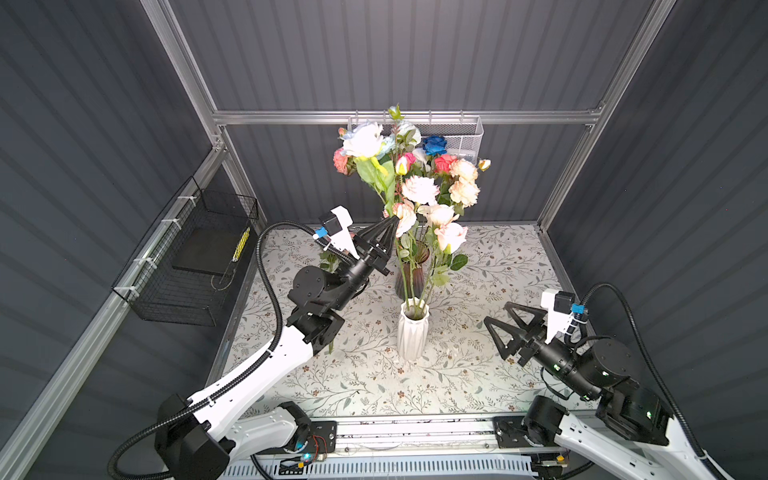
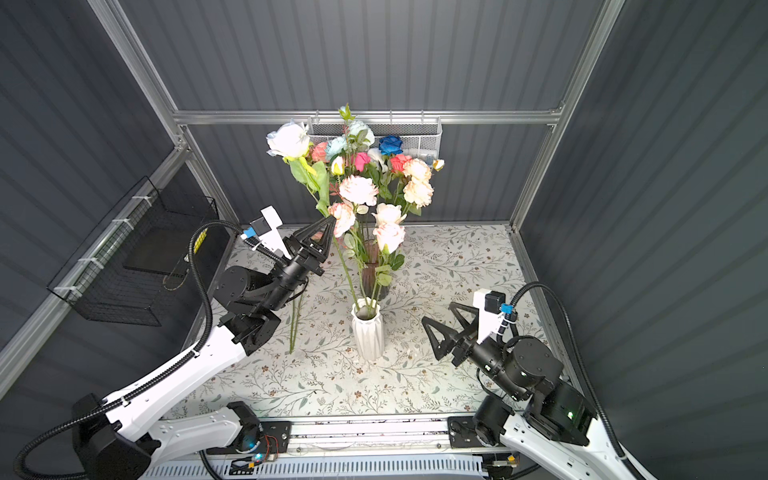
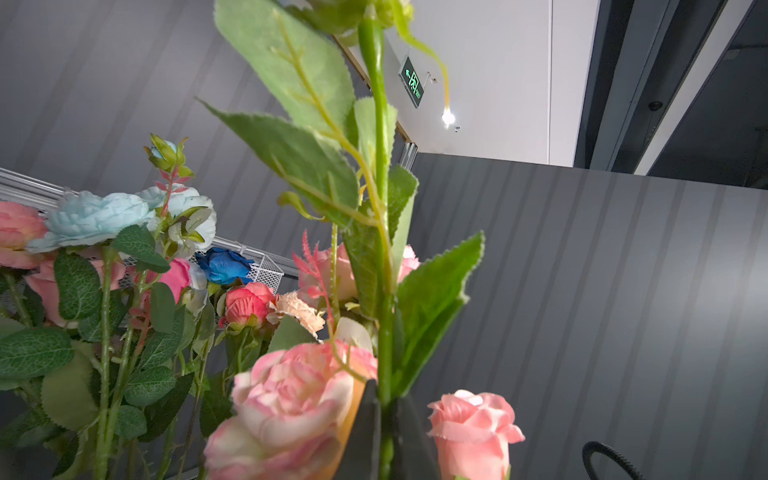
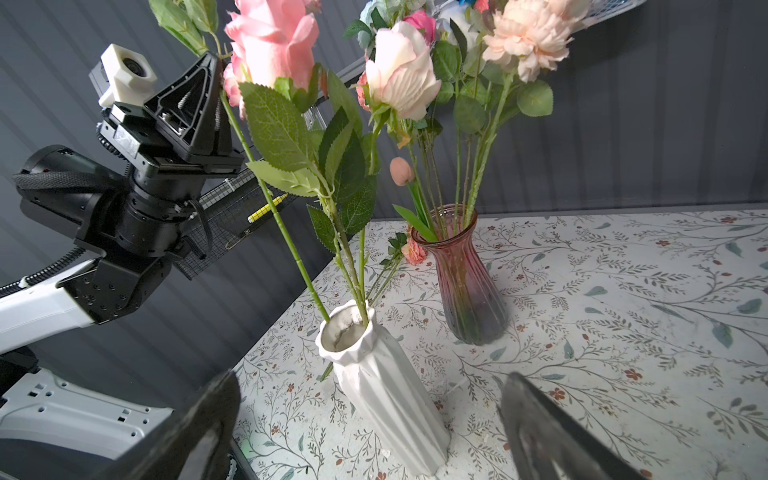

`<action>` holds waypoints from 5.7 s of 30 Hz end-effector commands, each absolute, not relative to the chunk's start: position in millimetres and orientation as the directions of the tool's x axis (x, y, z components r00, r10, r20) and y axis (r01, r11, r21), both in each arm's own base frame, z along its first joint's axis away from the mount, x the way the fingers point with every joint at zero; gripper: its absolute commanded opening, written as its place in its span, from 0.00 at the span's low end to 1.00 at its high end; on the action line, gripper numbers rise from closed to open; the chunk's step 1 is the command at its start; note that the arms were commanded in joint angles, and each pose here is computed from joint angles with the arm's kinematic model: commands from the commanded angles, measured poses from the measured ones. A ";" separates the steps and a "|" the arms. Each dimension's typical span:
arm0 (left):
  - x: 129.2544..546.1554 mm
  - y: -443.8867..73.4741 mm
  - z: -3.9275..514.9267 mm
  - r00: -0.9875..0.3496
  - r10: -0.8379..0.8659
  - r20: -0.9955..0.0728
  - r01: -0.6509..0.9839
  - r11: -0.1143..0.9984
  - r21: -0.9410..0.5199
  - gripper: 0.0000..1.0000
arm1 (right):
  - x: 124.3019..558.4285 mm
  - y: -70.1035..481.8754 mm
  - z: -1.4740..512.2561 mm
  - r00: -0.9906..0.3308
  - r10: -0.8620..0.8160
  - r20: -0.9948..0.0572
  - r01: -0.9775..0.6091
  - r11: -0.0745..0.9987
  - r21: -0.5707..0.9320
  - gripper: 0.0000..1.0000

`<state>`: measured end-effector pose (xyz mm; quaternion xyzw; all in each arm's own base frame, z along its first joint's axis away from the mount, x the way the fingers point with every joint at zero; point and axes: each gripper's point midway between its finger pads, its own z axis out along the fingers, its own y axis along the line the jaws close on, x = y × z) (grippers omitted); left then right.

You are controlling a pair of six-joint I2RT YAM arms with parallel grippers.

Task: Arrange the flowers into the vase
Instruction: 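Lower the white rose stem into the white vase with the left gripper, then open the left gripper and withdraw it from the white vase, then grasp a pink rose stem on the table with the left gripper, then lift the pink rose high with the left gripper while right reaches toward it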

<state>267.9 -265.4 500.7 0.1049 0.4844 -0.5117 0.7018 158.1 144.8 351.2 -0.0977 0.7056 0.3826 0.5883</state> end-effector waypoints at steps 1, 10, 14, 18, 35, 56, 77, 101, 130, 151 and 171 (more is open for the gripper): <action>267.2 -263.0 511.6 0.092 -0.635 -0.767 0.818 0.487 -0.305 0.00 | 155.9 138.5 366.2 -0.249 0.334 -0.909 -0.594 0.688 0.416 0.99; 264.3 -266.7 470.3 0.000 -0.614 -0.789 0.801 0.472 -0.367 0.42 | 154.6 138.7 368.0 -0.247 0.339 -0.908 -0.601 0.681 0.418 0.99; 258.0 -258.4 467.3 -0.014 -0.614 -0.789 0.791 0.476 -0.384 0.60 | 154.8 141.1 365.9 -0.253 0.335 -0.908 -0.605 0.677 0.419 0.99; 250.4 -251.8 470.0 -0.018 -0.602 -0.799 0.789 0.482 -0.381 0.71 | 154.9 142.0 364.0 -0.260 0.337 -0.905 -0.604 0.674 0.425 0.99; 243.9 -288.0 418.8 -0.293 -0.241 -0.925 0.777 0.504 -0.377 0.74 | 151.0 136.4 360.0 -0.270 0.361 -0.893 -0.597 0.665 0.449 0.99; 225.2 -234.6 337.0 -0.433 0.117 -0.894 0.657 0.720 -0.225 1.00 | 149.9 134.2 358.2 -0.259 0.361 -0.896 -0.598 0.668 0.443 0.99; 222.0 -129.0 280.2 -0.456 -0.052 -0.888 0.261 0.947 -0.189 0.82 | 147.9 121.3 344.1 -0.241 0.369 -0.898 -0.572 0.693 0.439 0.99; 407.6 -73.3 103.6 -0.705 -0.316 -0.635 -0.251 0.948 -0.194 0.31 | 137.9 111.0 332.5 -0.247 0.354 -0.902 -0.572 0.698 0.431 0.99; 480.4 -32.4 27.6 -0.796 -0.294 -0.529 -0.363 0.931 0.028 0.01 | 134.7 98.2 339.0 -0.223 0.368 -0.903 -0.552 0.716 0.427 0.99; 389.2 -79.0 286.3 -0.414 -0.319 -0.853 -0.170 0.947 -0.271 0.00 | 134.1 98.6 348.1 -0.218 0.389 -0.895 -0.558 0.702 0.442 0.99; 198.3 -117.9 494.6 -0.161 -0.427 -0.890 0.537 0.718 -0.442 0.00 | 88.9 179.1 403.5 -0.286 0.172 -0.943 -0.869 0.368 0.331 0.84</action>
